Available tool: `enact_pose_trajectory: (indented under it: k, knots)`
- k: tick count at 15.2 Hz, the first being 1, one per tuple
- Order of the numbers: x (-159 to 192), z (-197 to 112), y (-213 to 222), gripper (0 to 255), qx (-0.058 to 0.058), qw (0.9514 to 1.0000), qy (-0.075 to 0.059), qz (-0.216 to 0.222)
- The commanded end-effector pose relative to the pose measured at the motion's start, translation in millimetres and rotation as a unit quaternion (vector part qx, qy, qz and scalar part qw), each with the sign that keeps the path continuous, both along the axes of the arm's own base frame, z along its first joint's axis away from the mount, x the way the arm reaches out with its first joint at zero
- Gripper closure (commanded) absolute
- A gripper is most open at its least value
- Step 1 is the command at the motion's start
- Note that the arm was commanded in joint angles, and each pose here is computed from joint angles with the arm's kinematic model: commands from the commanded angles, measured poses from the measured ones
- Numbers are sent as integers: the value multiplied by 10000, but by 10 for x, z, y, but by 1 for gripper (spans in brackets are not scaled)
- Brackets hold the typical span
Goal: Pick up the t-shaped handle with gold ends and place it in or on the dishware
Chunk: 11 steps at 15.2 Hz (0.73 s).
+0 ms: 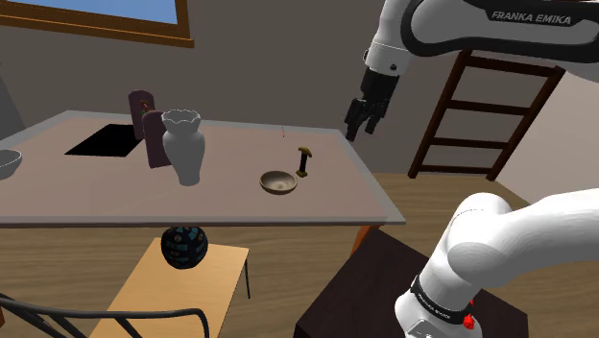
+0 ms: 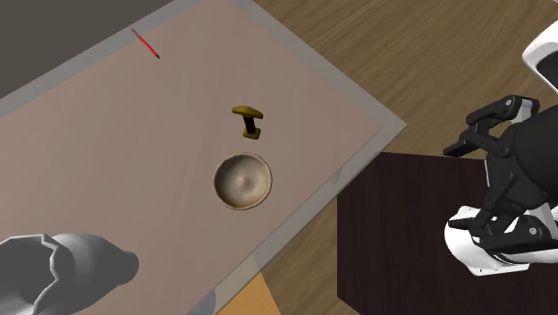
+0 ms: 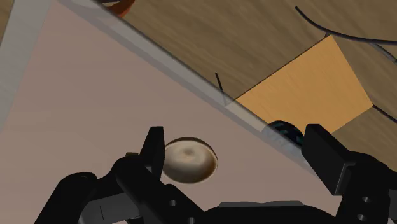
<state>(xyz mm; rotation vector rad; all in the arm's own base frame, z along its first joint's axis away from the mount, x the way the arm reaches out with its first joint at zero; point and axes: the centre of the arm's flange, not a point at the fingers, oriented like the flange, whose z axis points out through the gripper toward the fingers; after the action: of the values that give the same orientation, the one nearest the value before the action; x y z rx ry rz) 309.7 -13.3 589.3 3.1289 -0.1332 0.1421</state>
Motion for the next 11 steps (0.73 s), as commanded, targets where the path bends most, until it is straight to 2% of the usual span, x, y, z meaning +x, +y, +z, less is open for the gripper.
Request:
enact_pose_trajectory:
  k: [1,11]
  knots:
    - [0,0,0,0,0,10000,0,0]
    - [906,-695,-634,0,-1,9997,-57,-234]
